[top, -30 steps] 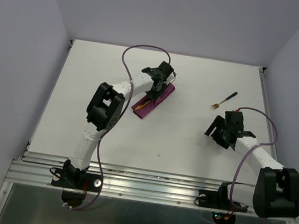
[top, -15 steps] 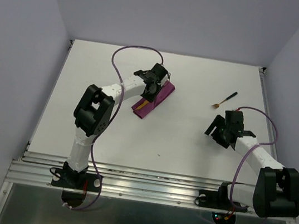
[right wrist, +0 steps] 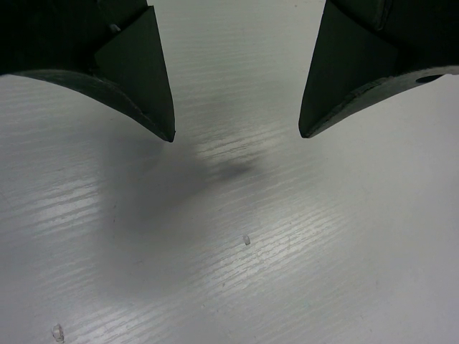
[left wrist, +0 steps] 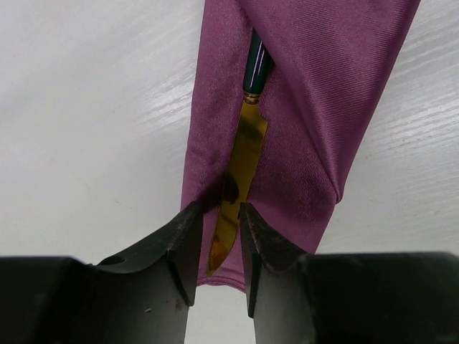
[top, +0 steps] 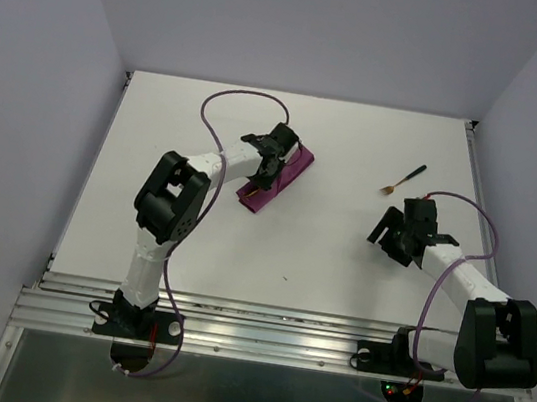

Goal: Fold the napkin into a case and place the utensils inside
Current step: Stuff the knife into the folded napkin.

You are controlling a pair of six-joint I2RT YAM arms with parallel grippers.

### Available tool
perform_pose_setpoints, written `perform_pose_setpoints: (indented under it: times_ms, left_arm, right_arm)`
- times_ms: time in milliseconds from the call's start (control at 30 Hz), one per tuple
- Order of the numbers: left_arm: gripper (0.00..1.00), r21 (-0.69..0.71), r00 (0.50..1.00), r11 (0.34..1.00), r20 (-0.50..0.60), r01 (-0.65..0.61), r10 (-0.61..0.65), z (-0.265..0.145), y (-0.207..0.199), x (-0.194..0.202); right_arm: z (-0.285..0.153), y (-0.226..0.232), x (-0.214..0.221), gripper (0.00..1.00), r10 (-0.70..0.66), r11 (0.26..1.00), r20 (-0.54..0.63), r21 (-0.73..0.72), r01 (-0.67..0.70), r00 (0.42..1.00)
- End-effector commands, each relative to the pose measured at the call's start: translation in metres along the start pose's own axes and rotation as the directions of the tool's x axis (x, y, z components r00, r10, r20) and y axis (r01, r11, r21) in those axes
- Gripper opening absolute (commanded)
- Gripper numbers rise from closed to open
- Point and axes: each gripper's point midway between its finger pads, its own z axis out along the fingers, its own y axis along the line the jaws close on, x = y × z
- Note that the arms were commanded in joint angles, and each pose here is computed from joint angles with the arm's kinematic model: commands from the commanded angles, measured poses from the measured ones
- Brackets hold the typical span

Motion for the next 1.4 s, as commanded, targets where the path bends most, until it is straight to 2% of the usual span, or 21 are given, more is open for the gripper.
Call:
perform_pose_setpoints:
  times_ms: [0,467,633,800,1100,1367]
  left_arm:
    - [0.35,-0.002,1.0,1.0,-0.024,0.002,-0.002,0.008,-0.002,0.006]
    - [0.39,-0.016,0.997,1.0,-0.074,-0.011,0.01,0.02,-0.003,0.021]
    - [0.28,-0.009,0.995,1.0,-0.098,-0.018,0.017,0.028,-0.007,0.027]
    - [0.24,-0.01,0.997,1.0,-0.078,-0.015,0.014,0.023,-0.006,0.018]
    - [0.23,0.019,0.999,0.999,-0.044,-0.026,0.027,0.017,-0.009,-0.006]
    - [0.23,0.056,0.997,0.997,-0.059,-0.052,0.055,0.025,-0.016,-0.015]
  right_arm:
    - [-0.004,0.013,-0.019,0.75,0.0,1.0,0.044,-0.03,0.002,0.999]
    - [-0.003,0.011,-0.017,0.75,-0.002,1.0,0.043,-0.028,0.003,0.999]
    - [-0.004,0.011,-0.018,0.75,-0.003,1.0,0.047,-0.029,0.004,0.999]
    - [-0.004,0.01,-0.017,0.75,-0.003,1.0,0.046,-0.026,0.005,0.999]
    - [-0.003,0.009,-0.014,0.75,-0.001,1.0,0.042,-0.022,0.002,0.999]
    - [-0.004,0.008,-0.014,0.75,-0.002,1.0,0.044,-0.021,0.003,0.999]
